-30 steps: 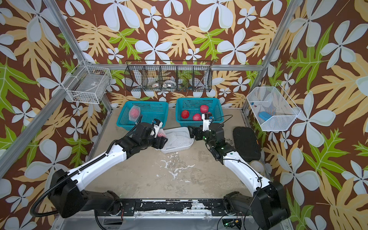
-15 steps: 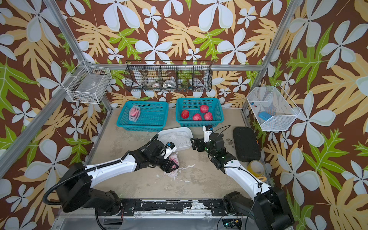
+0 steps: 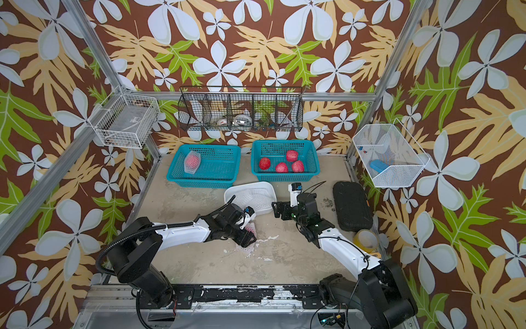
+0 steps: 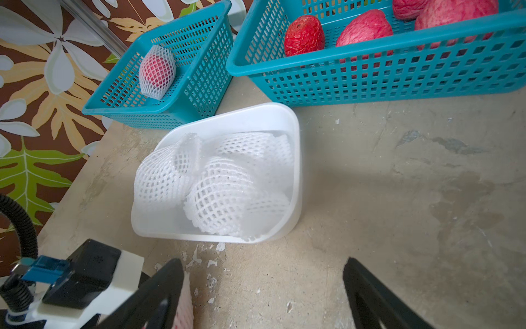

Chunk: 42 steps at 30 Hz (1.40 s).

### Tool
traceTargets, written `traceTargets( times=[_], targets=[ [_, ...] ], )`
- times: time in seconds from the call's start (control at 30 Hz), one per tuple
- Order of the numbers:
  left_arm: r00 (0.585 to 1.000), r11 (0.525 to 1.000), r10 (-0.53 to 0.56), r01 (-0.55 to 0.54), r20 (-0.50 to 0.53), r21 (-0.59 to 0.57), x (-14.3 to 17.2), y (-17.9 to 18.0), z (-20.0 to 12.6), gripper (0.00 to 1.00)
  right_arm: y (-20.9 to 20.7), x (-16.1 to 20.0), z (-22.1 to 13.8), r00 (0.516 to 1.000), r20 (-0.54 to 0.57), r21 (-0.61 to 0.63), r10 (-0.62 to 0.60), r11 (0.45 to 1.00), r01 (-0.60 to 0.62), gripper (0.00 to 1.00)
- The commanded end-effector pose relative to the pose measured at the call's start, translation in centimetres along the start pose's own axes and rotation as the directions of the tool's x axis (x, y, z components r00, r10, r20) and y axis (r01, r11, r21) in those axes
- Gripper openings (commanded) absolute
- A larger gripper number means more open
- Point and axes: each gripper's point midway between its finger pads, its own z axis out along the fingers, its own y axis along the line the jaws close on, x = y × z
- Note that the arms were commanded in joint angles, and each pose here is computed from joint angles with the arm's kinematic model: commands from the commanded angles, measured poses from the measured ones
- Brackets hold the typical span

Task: Remove foam nets from apples
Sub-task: Place the apple at the center of the board, then remove the foam net from the apple.

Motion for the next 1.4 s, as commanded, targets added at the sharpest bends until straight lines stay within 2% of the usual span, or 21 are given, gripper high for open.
traceTargets(
  times=[0.0, 0.13, 0.3, 0.63, 0.73, 0.8, 0.87, 0.97, 1.07, 1.13, 1.2, 1.27, 1.37],
  targets=[
    [0.999, 1.0, 0.018, -0.017, 0.04, -0.005, -1.0, -0.1, -0.4, 0.87, 0.2, -0.6, 0.1, 1.0, 0.015, -0.008, -0.012, 1.0, 0.013, 0.9],
    [0.999, 0.999, 0.021, -0.02, 0.032, -0.041, -1.2, 0.2, -1.1, 0.99, 0.2, -0.5, 0.4, 1.0, 0.003, -0.009, -0.02, 1.0, 0.02, 0.9],
    [1.0, 0.995, 0.004, -0.001, 0.028, -0.101, -1.9, 0.8, -2.5, 1.0, 0.5, -0.3, 0.7, 1.0, -0.007, -0.028, -0.016, 0.999, 0.016, 0.91],
    [0.968, 0.995, 0.057, -0.035, 0.244, -0.096, -7.7, -1.1, -9.7, 1.0, 0.8, -0.2, 0.9, 0.999, -0.032, -0.038, -0.025, 0.999, 0.024, 0.9],
    [0.945, 0.993, -0.002, 0.041, 0.327, -0.111, -9.0, 0.4, -12.2, 1.0, 2.2, 0.0, 0.3, 0.998, -0.042, -0.076, -0.051, 0.996, 0.048, 0.9],
    [0.917, 0.986, -0.105, 0.147, 0.385, -0.083, -9.2, 2.6, -13.8, 1.0, 4.7, 0.6, -0.5, 0.988, -0.047, -0.1, -0.148, 0.985, 0.143, 0.89],
    [0.878, 0.958, -0.223, 0.277, 0.422, -0.071, -8.3, 5.7, -14.9, 0.99, 7.9, 2.1, -1.8, 0.956, -0.043, -0.101, -0.29, 0.953, 0.284, 0.89],
    [0.844, 0.921, -0.316, 0.383, 0.434, -0.075, -6.0, 8.8, -15.0, 0.98, 12.5, 6.3, -3.9, 0.886, -0.036, -0.171, -0.462, 0.877, 0.45, 0.88],
    [0.848, 0.907, -0.356, 0.415, 0.394, -0.073, -4.0, 9.6, -13.6, 0.98, 13.6, 10.7, -4.7, 0.866, -0.2, -0.241, -0.459, 0.879, 0.411, 0.86],
    [0.854, 0.909, -0.362, 0.412, 0.374, -0.062, -3.3, 9.6, -12.8, 0.98, 13.0, 12.9, -4.9, 0.847, -0.307, -0.233, -0.435, 0.897, 0.376, 0.84],
    [0.852, 0.909, -0.366, 0.413, 0.375, -0.052, -2.9, 9.6, -12.3, 0.98, 13.0, 13.6, -5.3, 0.844, -0.333, -0.242, -0.419, 0.904, 0.353, 0.85],
    [0.849, 0.911, -0.367, 0.411, 0.381, -0.039, -2.8, 9.5, -12.1, 0.98, 14.7, 13.9, -5.5, 0.85, -0.336, -0.317, -0.405, 0.899, 0.302, 0.89],
    [0.854, 0.916, -0.361, 0.401, 0.375, -0.032, -2.8, 9.3, -12.1, 0.98, 17.0, 15.5, -5.5, 0.799, -0.45, -0.403, -0.4, 0.889, 0.218, 0.91]
  ],
)
